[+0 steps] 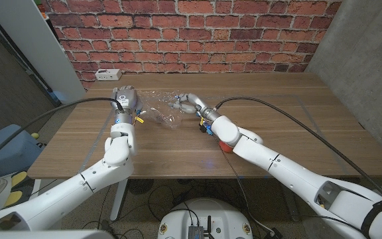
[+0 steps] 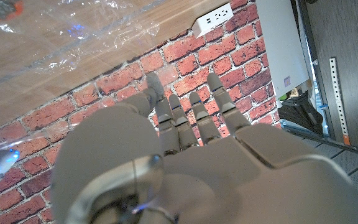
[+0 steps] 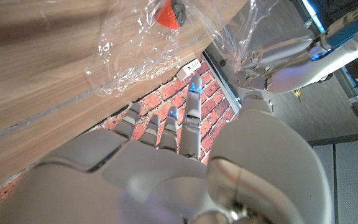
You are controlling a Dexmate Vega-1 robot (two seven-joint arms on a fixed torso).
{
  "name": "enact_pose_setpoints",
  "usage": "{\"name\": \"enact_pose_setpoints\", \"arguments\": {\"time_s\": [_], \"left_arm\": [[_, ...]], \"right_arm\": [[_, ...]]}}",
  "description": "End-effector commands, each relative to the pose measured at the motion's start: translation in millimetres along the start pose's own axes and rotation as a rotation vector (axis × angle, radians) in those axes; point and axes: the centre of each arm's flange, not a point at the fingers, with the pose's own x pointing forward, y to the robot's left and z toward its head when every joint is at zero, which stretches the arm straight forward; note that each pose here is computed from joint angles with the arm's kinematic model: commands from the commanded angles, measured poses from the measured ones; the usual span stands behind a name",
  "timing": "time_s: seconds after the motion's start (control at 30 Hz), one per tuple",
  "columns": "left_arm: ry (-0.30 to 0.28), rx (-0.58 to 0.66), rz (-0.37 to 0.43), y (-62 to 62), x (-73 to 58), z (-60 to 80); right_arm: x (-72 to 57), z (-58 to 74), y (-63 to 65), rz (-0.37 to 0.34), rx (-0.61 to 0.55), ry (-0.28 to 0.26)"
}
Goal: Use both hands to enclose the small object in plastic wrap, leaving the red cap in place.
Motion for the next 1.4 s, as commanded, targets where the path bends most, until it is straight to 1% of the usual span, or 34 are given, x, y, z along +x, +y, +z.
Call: {"name": "enact_pose_setpoints", "arguments": {"time_s": [0.03, 0.1, 0.2, 0.3, 0.53, 0.63, 0.73, 0.87, 0.9, 0.93, 0.97, 1.0, 1.03, 1.13, 1.4], "left_arm": [[0.006, 0.015, -0.002, -2.5, 5.4, 2.2], [0.009, 0.021, -0.006, -3.8, 7.6, 2.5], [0.017, 0.025, -0.009, -4.7, 11.0, 2.2], [0.025, 0.033, -0.009, -4.6, 13.8, 2.9], [0.027, 0.047, -0.001, -3.3, 16.6, 6.5], [0.034, 0.056, -0.003, -2.7, 16.9, 6.8], [0.043, 0.06, -0.005, -2.1, 17.4, 6.0], [0.048, 0.063, -0.004, -1.1, 16.3, 4.5], [0.047, 0.063, -0.004, -0.9, 15.7, 4.2], [0.048, 0.062, -0.002, -0.3, 14.4, 3.7], [0.048, 0.061, -0.002, -0.2, 14.4, 3.7], [0.048, 0.06, -0.002, 0.1, 13.8, 3.3], [0.049, 0.058, 0.0, 0.8, 12.5, 2.5], [0.05, 0.057, 0.0, 1.6, 10.7, 1.0], [0.059, 0.057, -0.007, 1.1, 7.6, -5.0]], "right_arm": [[5.4, 19.6, -8.5, 0.215, -0.09, 0.011], [5.1, 23.0, -8.1, 0.248, -0.116, 0.019], [3.5, 27.6, -5.4, 0.263, -0.17, 0.042], [2.7, 30.2, -2.2, 0.278, -0.199, 0.051], [1.3, 39.3, 6.0, 0.238, -0.331, 0.079], [2.4, 39.9, 7.8, 0.251, -0.344, 0.078], [2.9, 40.3, 11.1, 0.227, -0.385, 0.085], [2.7, 39.2, 14.8, 0.155, -0.424, 0.072], [2.3, 38.4, 15.8, 0.125, -0.431, 0.063], [1.5, 36.6, 17.5, 0.075, -0.448, 0.053], [1.5, 36.6, 17.5, 0.072, -0.449, 0.052], [1.4, 35.6, 18.4, 0.046, -0.458, 0.05], [0.6, 32.4, 20.2, -0.013, -0.451, 0.029], [0.6, 29.0, 21.1, -0.074, -0.424, -0.003], [6.5, 26.7, 17.4, -0.135, -0.384, -0.035]]}}
